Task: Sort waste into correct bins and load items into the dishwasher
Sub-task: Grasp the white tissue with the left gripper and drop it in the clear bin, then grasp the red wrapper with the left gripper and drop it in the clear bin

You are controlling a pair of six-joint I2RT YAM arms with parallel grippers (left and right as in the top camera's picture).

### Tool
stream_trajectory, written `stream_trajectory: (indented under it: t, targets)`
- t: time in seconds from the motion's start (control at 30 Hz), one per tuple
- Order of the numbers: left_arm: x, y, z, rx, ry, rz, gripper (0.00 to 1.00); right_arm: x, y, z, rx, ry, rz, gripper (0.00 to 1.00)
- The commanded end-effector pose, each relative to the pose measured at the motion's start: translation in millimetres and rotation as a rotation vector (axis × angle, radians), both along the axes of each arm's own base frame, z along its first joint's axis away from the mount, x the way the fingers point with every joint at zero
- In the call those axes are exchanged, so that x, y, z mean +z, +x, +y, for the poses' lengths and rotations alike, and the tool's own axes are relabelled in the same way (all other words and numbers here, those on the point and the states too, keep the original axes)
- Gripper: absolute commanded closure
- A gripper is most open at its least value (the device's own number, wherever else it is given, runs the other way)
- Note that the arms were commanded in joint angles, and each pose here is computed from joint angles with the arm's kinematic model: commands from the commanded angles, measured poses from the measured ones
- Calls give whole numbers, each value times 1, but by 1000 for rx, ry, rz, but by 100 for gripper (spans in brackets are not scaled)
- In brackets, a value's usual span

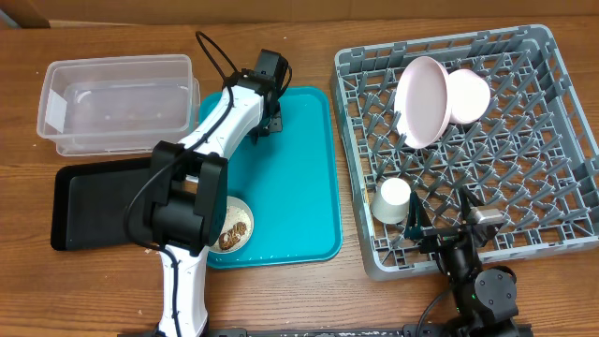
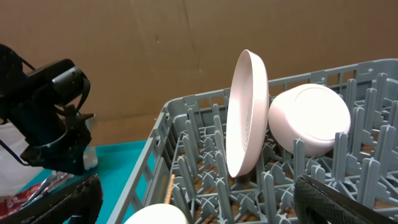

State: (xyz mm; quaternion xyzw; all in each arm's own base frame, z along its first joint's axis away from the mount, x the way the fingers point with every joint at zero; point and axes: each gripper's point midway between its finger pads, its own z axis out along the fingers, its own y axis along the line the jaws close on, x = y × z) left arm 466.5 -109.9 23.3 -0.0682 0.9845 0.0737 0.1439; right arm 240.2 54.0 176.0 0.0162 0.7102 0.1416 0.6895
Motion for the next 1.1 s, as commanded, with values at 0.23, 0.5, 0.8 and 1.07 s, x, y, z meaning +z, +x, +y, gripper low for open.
stream_trajectory:
  t: [0.23,0.5,0.8,1.07]
  targets:
    - [96,29,-7,-3,-43,-146,96,-1,0,2,7,2,-8,0]
    - [114,19,9,79,-19,-154,96,-1,0,2,7,2,-8,0]
    - [188,-16,99,436,-55,-241,96,-1,0,2,7,2,-8,0]
    - [164,-24,131,487,-142,-118,58,-1,0,2,7,2,-8,0]
